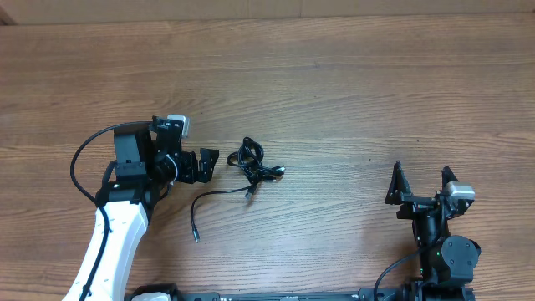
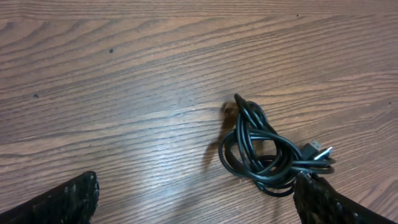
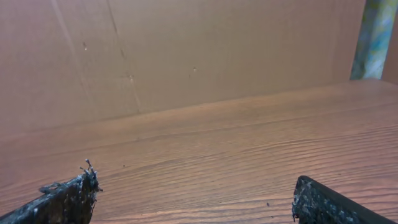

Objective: Untangle cables
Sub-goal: 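Position the left gripper over the cable bundle's knotted loop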

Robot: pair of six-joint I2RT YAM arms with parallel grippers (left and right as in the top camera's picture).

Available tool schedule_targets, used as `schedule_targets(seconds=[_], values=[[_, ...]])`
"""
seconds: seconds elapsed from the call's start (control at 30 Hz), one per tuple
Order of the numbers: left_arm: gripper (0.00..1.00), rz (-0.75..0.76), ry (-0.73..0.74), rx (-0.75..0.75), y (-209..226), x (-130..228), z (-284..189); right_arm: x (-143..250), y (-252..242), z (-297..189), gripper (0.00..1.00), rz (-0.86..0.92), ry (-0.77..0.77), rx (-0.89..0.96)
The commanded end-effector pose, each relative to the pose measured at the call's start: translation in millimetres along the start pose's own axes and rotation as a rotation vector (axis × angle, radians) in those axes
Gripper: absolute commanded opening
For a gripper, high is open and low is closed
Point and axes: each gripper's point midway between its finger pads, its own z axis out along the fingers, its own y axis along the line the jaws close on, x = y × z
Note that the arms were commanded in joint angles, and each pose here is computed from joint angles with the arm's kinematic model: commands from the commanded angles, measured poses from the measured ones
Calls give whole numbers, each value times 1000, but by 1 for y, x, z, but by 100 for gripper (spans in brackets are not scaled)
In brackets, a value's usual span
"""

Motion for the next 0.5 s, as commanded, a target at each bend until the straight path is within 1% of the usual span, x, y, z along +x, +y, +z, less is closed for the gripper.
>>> schedule_targets(seconds=[0.0, 0.37, 0.47], values=[[100, -1, -23, 26, -5, -11, -3, 2, -1, 0, 100, 7, -3, 4], [100, -3, -18, 27, -5, -10, -3, 2, -1, 0, 100, 7, -3, 4], [100, -5, 1, 13, -2, -5, -2, 2, -1, 0, 100, 7, -4, 4]])
